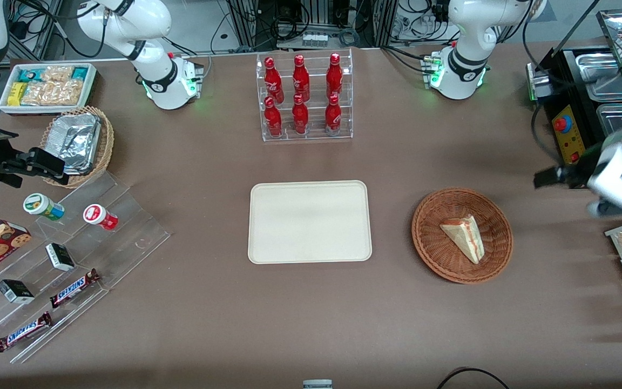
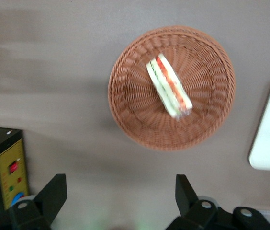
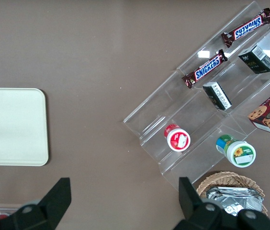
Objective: Place sandwich from basket to tray
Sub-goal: 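Move the left gripper from rest toward the wicker basket, then lower the left gripper onto the wrapped sandwich and close on it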
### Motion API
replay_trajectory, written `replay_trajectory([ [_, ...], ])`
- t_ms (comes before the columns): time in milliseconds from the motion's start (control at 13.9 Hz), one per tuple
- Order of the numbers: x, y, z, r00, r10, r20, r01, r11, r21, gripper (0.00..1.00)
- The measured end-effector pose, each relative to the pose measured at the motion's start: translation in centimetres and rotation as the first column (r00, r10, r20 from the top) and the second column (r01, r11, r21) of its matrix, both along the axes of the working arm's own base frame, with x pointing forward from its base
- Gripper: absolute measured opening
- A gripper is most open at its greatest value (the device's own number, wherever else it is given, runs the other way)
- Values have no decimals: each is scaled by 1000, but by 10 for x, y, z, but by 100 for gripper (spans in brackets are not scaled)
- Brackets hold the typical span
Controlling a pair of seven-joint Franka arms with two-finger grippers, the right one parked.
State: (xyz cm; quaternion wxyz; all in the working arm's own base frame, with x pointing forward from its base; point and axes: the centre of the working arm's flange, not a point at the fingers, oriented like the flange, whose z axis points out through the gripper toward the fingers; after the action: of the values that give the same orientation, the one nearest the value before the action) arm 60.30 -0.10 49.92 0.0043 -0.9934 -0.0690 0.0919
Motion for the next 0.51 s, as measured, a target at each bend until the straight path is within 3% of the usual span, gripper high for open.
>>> replay_trajectory([
  [144,15,0,-32,998,54,-9,-54,998,9,100],
  [505,34,-11,-86,968,248,44,-249,968,26,100],
])
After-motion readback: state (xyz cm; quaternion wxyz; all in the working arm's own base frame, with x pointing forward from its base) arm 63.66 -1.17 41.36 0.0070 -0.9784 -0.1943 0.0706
